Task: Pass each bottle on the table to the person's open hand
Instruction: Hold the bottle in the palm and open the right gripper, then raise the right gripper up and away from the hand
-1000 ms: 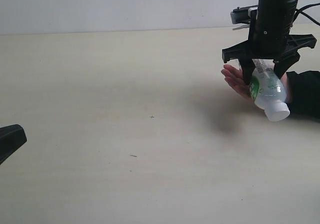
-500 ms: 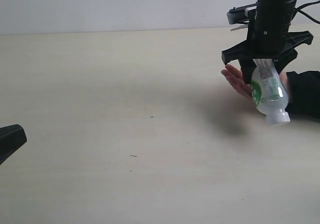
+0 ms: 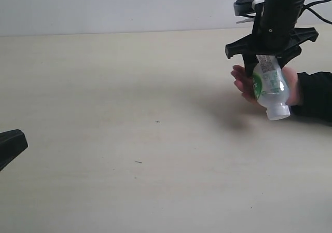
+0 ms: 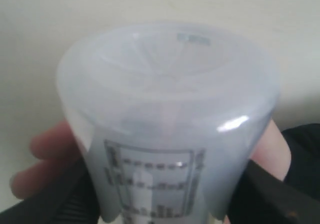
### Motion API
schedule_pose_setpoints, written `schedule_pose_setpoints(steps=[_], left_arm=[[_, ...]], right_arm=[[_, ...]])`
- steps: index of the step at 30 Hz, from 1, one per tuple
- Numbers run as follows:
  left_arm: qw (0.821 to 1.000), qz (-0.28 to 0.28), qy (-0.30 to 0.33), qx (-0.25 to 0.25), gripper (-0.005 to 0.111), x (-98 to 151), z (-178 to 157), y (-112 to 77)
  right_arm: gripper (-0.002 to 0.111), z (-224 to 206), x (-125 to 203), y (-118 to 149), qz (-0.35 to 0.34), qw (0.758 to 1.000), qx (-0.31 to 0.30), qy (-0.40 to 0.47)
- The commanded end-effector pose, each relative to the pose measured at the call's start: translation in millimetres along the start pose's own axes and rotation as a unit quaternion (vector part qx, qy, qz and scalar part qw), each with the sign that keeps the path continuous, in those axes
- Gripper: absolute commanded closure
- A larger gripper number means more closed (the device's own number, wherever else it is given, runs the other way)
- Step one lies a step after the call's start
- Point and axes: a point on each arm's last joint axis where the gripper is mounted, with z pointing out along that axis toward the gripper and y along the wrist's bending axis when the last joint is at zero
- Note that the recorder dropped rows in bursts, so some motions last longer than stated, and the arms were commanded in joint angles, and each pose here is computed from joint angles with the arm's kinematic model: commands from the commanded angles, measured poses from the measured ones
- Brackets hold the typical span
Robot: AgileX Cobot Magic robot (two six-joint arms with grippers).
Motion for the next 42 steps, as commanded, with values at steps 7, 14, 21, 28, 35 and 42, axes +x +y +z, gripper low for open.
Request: schedule_pose_setpoints(steps=[7,14,21,28,35,42], left_arm=[[1.000,-0.005,-0.002,-0.002,0.107,0.5,-0.1,0.5],[1.000,-0.005,-0.002,-0.002,0.107,0.5,-0.1,0.5],[1.000,-0.005,-0.002,-0.002,0.107,0.5,-0.1,0.5],[1.000,-0.005,-0.002,-0.002,0.107,0.5,-0.1,0.5],[1.000,-0.005,-0.002,-0.002,0.107,0.5,-0.1,0.5],[1.000,-0.005,-0.002,-0.002,0.107,0.5,-0.1,0.5]], right_arm=[[0.037,-1.5,-5.8,-2.0,-0.003,1.000,0.003,-0.031],[0.033,-1.6,-8.0,-2.2,-0.005,0.999,0.004,-0.043],[0.017,-13.3,-12.4,-3.8,-0.004,0.999,0.006,-0.044],[0.017,-80.0,-15.3,-7.4,-0.030,0.995,-0.030,-0.095],[0.079,-159.4,34.4,-17.3,-0.029,0.987,-0.083,-0.131],[0.108,-178.5,85.3,-13.8,-0.044,0.965,-0.160,-0.201]])
